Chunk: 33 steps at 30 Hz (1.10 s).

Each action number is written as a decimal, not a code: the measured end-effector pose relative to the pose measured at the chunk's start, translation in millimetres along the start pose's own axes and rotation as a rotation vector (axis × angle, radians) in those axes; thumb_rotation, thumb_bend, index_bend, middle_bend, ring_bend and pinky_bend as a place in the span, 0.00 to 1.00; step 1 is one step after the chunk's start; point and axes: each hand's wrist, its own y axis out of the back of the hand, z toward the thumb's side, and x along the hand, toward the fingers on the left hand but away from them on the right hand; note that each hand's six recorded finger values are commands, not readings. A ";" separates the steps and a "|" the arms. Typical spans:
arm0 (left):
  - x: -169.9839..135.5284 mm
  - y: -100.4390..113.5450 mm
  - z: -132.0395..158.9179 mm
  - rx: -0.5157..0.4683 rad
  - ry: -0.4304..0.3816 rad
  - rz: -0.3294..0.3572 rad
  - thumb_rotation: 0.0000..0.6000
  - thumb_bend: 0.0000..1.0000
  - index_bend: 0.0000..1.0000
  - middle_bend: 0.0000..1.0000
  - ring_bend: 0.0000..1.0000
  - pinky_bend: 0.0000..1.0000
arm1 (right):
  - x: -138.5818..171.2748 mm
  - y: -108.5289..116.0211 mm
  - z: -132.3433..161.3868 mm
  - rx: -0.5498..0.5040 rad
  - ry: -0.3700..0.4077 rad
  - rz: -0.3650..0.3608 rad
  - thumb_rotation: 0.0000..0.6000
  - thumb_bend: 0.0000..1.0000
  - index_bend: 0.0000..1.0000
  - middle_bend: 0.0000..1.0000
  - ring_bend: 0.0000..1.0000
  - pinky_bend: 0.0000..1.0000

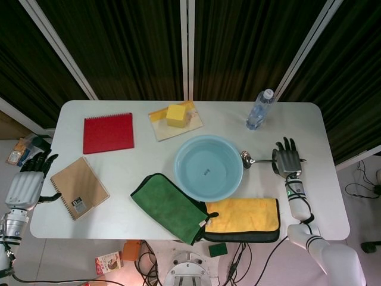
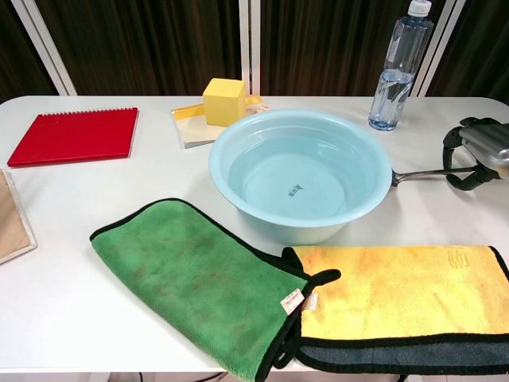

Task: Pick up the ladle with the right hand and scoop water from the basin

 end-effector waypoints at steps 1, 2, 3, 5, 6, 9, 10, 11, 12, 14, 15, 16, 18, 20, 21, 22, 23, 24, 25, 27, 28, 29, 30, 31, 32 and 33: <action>0.1 -0.2 0.2 -0.001 -0.001 0.001 1.00 0.02 0.11 0.00 0.00 0.15 | 0.8 1.2 -0.1 -0.009 0.004 -0.005 1.00 0.46 0.74 0.26 0.00 0.00; 0.1 -0.5 0.4 -0.002 -0.002 0.001 1.00 0.02 0.11 0.00 0.00 0.15 | 1.6 2.3 -0.3 -0.016 0.007 -0.009 1.00 0.47 0.75 0.27 0.01 0.00; 0.0 -1.0 0.5 -0.003 -0.003 0.000 1.00 0.02 0.11 0.00 0.00 0.15 | 2.8 2.8 -0.4 -0.025 0.011 -0.011 1.00 0.47 0.75 0.28 0.02 0.00; -0.1 -1.8 0.5 -0.005 -0.003 -0.002 1.00 0.02 0.11 0.00 0.00 0.15 | 4.7 3.3 -0.7 -0.036 0.017 -0.012 1.00 0.47 0.76 0.29 0.03 0.01; -0.2 -2.2 0.5 -0.005 -0.003 -0.003 1.00 0.02 0.11 0.00 0.00 0.15 | 6.1 3.5 -1.0 -0.042 0.020 -0.012 1.00 0.47 0.76 0.29 0.04 0.02; -0.4 -3.0 0.4 -0.009 -0.004 -0.004 1.00 0.02 0.11 0.00 0.00 0.15 | 8.9 4.1 -1.5 -0.061 0.024 -0.010 1.00 0.48 0.76 0.29 0.05 0.14; -0.5 -3.1 0.2 -0.010 -0.004 -0.004 1.00 0.02 0.11 0.00 0.00 0.15 | 9.6 4.3 -1.8 -0.069 0.023 -0.009 1.00 0.49 0.76 0.29 0.06 0.17; -0.6 -3.2 0.2 -0.010 -0.004 -0.003 1.00 0.02 0.11 0.00 0.00 0.15 | 10.1 4.7 -2.3 -0.078 0.022 -0.009 1.00 0.50 0.76 0.29 0.08 0.23; -0.8 -3.2 0.1 -0.012 -0.004 -0.002 1.00 0.02 0.11 0.00 0.00 0.15 | 10.8 5.6 -3.0 -0.096 0.020 -0.009 1.00 0.51 0.76 0.29 0.10 0.29; -1.2 -2.8 -0.2 -0.013 -0.004 0.000 1.00 0.02 0.11 0.00 0.00 0.15 | 11.3 7.1 -3.8 -0.115 0.017 -0.014 1.00 0.52 0.75 0.32 0.15 0.41; -1.5 -2.5 -0.5 -0.014 -0.004 0.002 1.00 0.02 0.11 0.00 0.00 0.15 | 11.7 8.8 -4.4 -0.131 0.014 -0.020 1.00 0.53 0.75 0.34 0.19 0.48; -1.7 -2.2 -0.8 -0.014 -0.003 0.003 1.00 0.02 0.11 0.00 0.00 0.15 | 11.9 9.9 -4.8 -0.143 0.012 -0.025 1.00 0.54 0.75 0.35 0.21 0.51; -2.0 -1.7 -1.4 -0.016 -0.003 0.006 1.00 0.02 0.11 0.00 0.00 0.15 | 12.1 12.0 -6.3 -0.165 0.007 -0.031 1.00 0.55 0.75 0.37 0.25 0.58; -2.0 -1.6 -1.3 -0.016 -0.004 0.008 1.00 0.02 0.11 0.00 0.00 0.15 | 12.0 13.5 -7.5 -0.170 0.004 -0.035 1.00 0.55 0.75 0.38 0.29 0.62; -2.1 -1.5 -1.1 -0.016 -0.005 0.008 1.00 0.02 0.11 0.00 0.00 0.15 | 12.2 13.8 -7.6 -0.176 0.003 -0.036 1.00 0.55 0.75 0.39 0.31 0.65; -2.1 -1.6 -0.9 -0.016 -0.006 0.008 1.00 0.02 0.11 0.00 0.00 0.15 | 12.4 13.9 -7.7 -0.182 0.002 -0.037 1.00 0.56 0.75 0.39 0.32 0.66; -2.1 -1.6 -0.7 -0.016 -0.006 0.009 1.00 0.02 0.11 0.00 0.00 0.15 | 12.6 13.9 -7.7 -0.188 0.000 -0.037 1.00 0.56 0.75 0.39 0.34 0.67; -2.0 -1.6 -0.4 -0.016 -0.007 0.009 1.00 0.02 0.11 0.00 0.00 0.16 | 12.8 14.0 -8.0 -0.195 -0.002 -0.037 1.00 0.56 0.75 0.39 0.35 0.68; -2.0 -1.7 -0.2 -0.017 -0.007 0.008 1.00 0.02 0.11 0.00 0.00 0.16 | 13.0 13.9 -8.4 -0.197 -0.004 -0.036 1.00 0.56 0.75 0.39 0.37 0.69; -1.8 -2.1 0.3 -0.016 -0.009 0.007 1.00 0.02 0.11 0.00 0.00 0.16 | 13.2 13.6 -8.9 -0.200 -0.006 -0.034 1.00 0.56 0.75 0.39 0.41 0.72; -1.7 -2.3 0.4 -0.016 -0.009 0.006 1.00 0.02 0.11 0.00 0.00 0.16 | 13.3 13.6 -9.1 -0.201 -0.008 -0.034 1.00 0.56 0.75 0.39 0.43 0.73; -1.6 -2.4 0.6 -0.016 -0.009 0.005 1.00 0.02 0.11 0.00 0.00 0.16 | 13.4 13.6 -9.4 -0.201 -0.009 -0.033 1.00 0.56 0.75 0.40 0.45 0.74; -1.5 -2.6 0.8 -0.016 -0.010 0.005 1.00 0.02 0.11 0.00 0.00 0.16 | 13.5 13.5 -9.6 -0.201 -0.011 -0.031 1.00 0.56 0.75 0.40 0.48 0.76; -1.5 -2.7 0.9 -0.016 -0.010 0.004 1.00 0.02 0.11 0.00 0.00 0.16 | 13.5 13.4 -9.8 -0.201 -0.012 -0.030 1.00 0.56 0.75 0.40 0.49 0.77; -1.5 -2.7 1.0 -0.016 -0.010 0.004 1.00 0.02 0.11 0.00 0.00 0.16 | 13.5 13.4 -10.1 -0.202 -0.014 -0.029 1.00 0.56 0.75 0.40 0.51 0.79; -1.4 -2.7 1.0 -0.016 -0.010 0.004 1.00 0.02 0.11 0.00 0.00 0.16 | 13.4 13.5 -10.2 -0.204 -0.017 -0.028 1.00 0.56 0.75 0.41 0.54 0.80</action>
